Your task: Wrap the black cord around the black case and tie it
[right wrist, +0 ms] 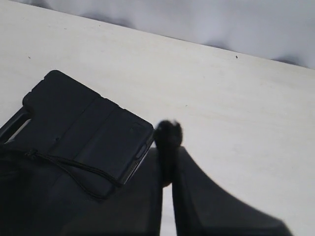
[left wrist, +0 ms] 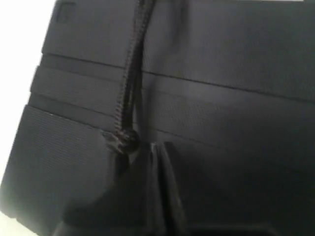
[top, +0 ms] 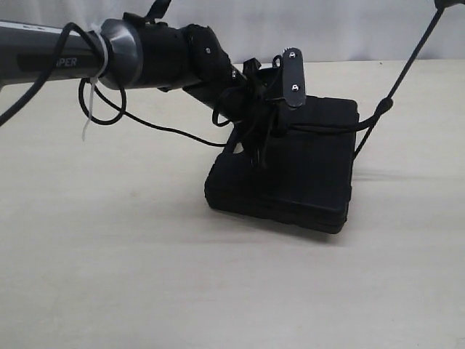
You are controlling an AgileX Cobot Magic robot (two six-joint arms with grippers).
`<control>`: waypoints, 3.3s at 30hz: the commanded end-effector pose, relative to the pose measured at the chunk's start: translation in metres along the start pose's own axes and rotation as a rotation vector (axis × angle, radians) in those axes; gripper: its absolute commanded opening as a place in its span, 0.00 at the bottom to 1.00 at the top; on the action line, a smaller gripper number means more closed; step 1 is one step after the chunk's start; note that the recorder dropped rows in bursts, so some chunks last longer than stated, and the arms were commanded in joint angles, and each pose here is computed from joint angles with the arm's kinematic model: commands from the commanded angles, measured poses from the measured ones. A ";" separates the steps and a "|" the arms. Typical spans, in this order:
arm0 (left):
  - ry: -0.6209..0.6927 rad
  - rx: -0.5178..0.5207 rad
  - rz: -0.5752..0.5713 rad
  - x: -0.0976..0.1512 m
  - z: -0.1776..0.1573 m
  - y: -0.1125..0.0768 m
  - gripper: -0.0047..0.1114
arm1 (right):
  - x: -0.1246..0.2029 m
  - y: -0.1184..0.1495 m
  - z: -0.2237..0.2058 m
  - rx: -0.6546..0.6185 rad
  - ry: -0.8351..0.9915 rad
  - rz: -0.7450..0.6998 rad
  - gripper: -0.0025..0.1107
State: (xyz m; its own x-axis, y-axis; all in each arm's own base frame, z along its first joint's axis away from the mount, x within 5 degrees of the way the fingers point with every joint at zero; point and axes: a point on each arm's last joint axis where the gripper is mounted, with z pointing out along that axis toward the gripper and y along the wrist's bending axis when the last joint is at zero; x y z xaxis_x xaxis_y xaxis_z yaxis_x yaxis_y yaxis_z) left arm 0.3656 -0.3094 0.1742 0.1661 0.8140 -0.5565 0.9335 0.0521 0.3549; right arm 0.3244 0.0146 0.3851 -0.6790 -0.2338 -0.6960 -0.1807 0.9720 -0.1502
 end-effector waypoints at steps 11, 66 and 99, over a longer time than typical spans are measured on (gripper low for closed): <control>0.266 -0.143 -0.031 0.028 0.002 0.011 0.04 | -0.001 -0.004 -0.009 0.045 -0.014 -0.008 0.06; 0.265 -0.077 0.363 0.021 0.019 -0.001 0.04 | 0.019 0.003 0.042 -0.024 0.181 0.015 0.06; 0.336 -0.203 0.280 0.019 -0.011 0.018 0.04 | 0.002 -0.002 -0.045 0.043 -0.124 0.060 0.06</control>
State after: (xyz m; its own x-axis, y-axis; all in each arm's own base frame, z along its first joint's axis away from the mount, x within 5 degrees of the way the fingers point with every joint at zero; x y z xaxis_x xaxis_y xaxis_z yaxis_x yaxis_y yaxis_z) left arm 0.3794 -0.2884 0.1713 0.3083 0.9474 -0.0862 0.7754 -0.1978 0.5997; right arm 0.2940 0.0115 0.4076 -0.6348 -0.1890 -0.7492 -0.1289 0.9819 -0.1385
